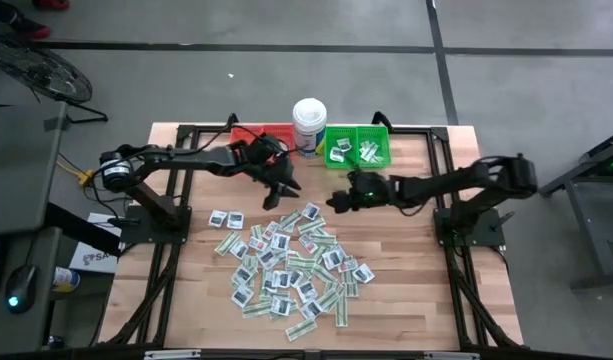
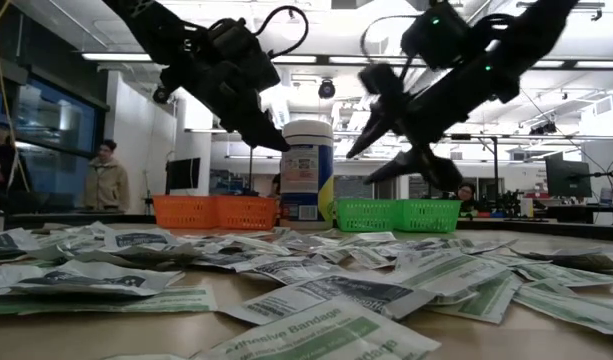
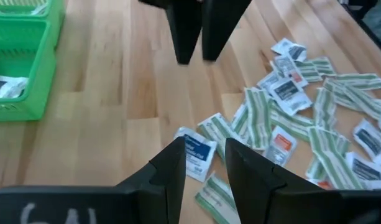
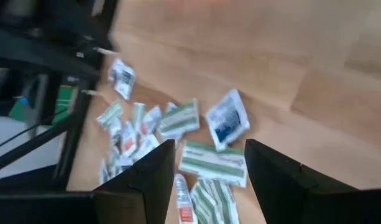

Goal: Pick & Place First Aid Supplies
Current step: Put the blue alcohol pad into the right orange bin

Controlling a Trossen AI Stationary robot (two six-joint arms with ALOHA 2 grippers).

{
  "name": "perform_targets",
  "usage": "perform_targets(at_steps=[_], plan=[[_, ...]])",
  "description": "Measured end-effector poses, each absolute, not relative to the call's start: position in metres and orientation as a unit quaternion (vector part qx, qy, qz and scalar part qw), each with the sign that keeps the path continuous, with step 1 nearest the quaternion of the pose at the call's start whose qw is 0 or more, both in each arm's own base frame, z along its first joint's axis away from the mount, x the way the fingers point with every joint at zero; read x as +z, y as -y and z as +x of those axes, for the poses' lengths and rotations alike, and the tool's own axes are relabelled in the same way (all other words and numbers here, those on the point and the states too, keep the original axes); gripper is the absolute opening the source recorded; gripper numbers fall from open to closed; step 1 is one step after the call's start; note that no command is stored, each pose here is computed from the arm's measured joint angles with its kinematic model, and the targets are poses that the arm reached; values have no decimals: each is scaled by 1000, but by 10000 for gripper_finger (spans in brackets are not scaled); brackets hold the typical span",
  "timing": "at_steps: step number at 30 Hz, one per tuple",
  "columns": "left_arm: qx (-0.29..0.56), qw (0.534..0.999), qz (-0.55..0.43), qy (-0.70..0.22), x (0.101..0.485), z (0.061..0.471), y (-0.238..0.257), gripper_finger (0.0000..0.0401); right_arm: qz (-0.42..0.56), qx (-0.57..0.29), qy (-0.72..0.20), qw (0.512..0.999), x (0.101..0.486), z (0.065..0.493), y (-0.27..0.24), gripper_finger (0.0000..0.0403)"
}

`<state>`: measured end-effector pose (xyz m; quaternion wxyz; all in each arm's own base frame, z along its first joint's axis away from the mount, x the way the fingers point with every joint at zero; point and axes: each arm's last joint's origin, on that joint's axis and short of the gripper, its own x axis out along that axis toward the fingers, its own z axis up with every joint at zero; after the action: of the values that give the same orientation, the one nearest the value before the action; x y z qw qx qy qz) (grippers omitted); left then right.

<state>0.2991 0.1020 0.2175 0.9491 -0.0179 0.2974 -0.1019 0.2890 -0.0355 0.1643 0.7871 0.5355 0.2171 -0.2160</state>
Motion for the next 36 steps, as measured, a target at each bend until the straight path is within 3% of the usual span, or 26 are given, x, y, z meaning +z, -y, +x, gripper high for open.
perform_targets(at_steps=[6,18,36], plan=[[-94,946,14,-311,226,289,-99,110,564,-235,-242,754,142,300,34,188],[-98,943,29,-317,229,285,-98,110,589,-230,-241,736,119,314,35,188],[-45,956,98,-273,298,222,-76,110,568,-271,-258,732,117,334,39,188]])
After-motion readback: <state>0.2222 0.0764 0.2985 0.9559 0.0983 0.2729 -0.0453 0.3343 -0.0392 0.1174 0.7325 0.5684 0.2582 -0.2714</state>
